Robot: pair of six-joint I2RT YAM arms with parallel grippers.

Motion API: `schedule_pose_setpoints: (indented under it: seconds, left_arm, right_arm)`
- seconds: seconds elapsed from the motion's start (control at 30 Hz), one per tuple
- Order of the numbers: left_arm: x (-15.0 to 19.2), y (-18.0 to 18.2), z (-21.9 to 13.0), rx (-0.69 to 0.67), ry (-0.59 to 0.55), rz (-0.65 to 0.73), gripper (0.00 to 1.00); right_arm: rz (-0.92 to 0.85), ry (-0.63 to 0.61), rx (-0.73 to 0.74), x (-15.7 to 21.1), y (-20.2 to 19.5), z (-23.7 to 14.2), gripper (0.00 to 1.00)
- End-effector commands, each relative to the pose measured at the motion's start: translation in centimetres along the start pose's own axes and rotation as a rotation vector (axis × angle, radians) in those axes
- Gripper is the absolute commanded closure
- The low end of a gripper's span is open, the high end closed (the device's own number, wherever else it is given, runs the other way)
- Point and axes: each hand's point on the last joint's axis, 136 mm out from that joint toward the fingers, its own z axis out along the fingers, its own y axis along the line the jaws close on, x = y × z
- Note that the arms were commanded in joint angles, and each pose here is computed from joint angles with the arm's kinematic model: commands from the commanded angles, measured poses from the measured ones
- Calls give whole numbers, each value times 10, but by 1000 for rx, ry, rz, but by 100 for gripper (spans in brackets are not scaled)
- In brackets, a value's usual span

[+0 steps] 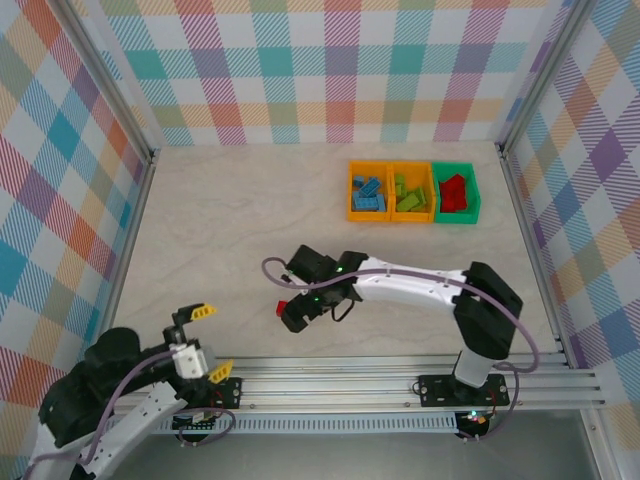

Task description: Sort the legos into containers by color

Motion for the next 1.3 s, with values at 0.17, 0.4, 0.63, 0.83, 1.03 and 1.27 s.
schedule_pose_setpoints:
  seconds: [0.17, 0.4, 0.63, 0.83, 1.03, 1.27]
  left_arm:
    - [20, -28, 3, 169, 105, 14, 0]
    - [25, -31, 5, 183, 127, 5, 0]
    - [20, -28, 10, 171, 101, 7, 0]
    - [-18, 0, 49, 94, -100, -143, 0]
    - [-26, 6, 87, 173, -96, -142, 0]
    - [-48, 36, 131, 141, -169, -274, 0]
  right_arm:
    - [-189, 2, 58, -32, 6, 49, 14]
    - [-202, 44, 74, -34, 3, 75, 40]
    - [-194, 16, 80, -36, 2, 65, 60]
    - [-110, -124, 38, -54, 0, 26, 67]
    - [85, -288, 68, -65, -46, -41, 75]
    - [403, -534, 93, -51, -134, -138, 74]
